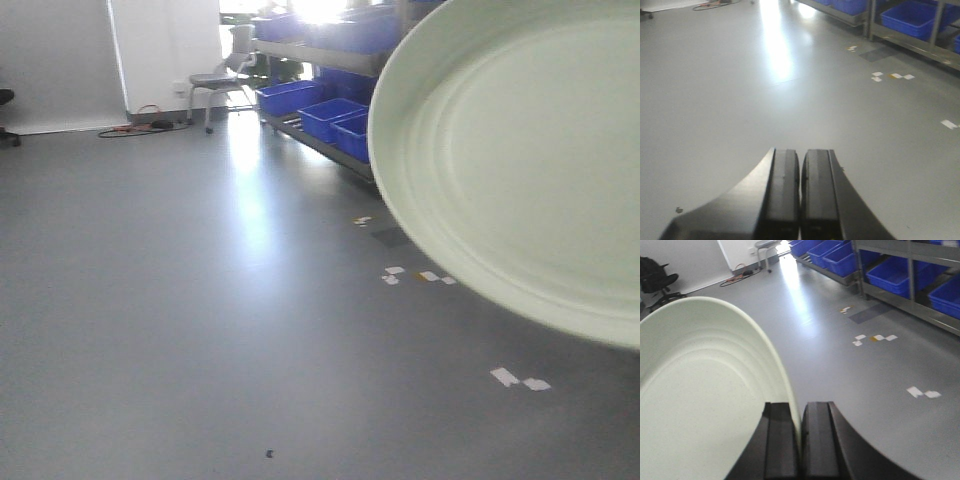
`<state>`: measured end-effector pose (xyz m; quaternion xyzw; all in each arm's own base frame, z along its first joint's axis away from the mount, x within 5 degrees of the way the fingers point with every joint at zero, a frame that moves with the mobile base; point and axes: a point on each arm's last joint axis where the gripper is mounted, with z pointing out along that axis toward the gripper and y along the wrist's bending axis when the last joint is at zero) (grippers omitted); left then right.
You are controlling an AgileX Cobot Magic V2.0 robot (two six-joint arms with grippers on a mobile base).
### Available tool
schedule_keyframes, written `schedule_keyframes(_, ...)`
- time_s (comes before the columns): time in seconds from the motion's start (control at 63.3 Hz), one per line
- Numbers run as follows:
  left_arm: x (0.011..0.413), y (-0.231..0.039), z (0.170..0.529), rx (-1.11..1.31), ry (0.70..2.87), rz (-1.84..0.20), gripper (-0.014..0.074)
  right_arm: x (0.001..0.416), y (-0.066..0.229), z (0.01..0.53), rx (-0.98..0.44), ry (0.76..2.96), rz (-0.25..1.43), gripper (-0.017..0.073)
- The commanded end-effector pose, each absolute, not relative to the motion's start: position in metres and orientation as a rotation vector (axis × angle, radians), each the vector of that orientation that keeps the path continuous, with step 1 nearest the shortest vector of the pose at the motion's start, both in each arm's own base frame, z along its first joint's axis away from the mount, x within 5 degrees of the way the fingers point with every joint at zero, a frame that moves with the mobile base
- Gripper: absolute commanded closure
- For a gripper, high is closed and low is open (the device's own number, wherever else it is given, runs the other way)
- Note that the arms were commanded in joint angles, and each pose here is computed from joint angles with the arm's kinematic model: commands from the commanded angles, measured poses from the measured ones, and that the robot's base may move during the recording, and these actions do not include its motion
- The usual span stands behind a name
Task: Place green plate on second shelf with right arm
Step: 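Turn the base across the room carrying the plate in the right gripper, then drive toward the shelving rack with blue bins, plate held in right gripper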
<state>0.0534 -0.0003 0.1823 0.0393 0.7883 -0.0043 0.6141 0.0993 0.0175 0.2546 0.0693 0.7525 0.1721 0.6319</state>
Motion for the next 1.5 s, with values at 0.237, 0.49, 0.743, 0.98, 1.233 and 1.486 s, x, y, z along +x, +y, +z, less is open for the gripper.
schedule_keyframes(0.237, 0.0543, -0.0017, 0.1747, 0.098, 1.776, -0.026, 0.0469, 0.1007, 0.0173, 0.2761, 0.148, 1.575, 0.413, 0.0505)
schedule_keyframes(0.49, 0.0543, -0.0017, 0.1747, 0.098, 1.776, -0.026, 0.0469, 0.1007, 0.0173, 0.2761, 0.148, 1.575, 0.413, 0.0505)
schedule_keyframes(0.743, 0.0543, -0.0017, 0.1747, 0.098, 1.776, -0.026, 0.0469, 0.1007, 0.0173, 0.2761, 0.148, 1.575, 0.413, 0.0505)
schedule_keyframes(0.98, 0.0543, -0.0017, 0.1747, 0.098, 1.776, -0.026, 0.0469, 0.1007, 0.0173, 0.2761, 0.148, 1.575, 0.413, 0.0505)
schedule_keyframes(1.233, 0.0543, -0.0017, 0.1747, 0.098, 1.776, -0.026, 0.0469, 0.1007, 0.0173, 0.2761, 0.148, 1.575, 0.413, 0.0505)
schedule_keyframes(1.486, 0.0543, -0.0017, 0.1747, 0.098, 1.776, -0.026, 0.0469, 0.1007, 0.0173, 0.2761, 0.148, 1.575, 0.413, 0.0505)
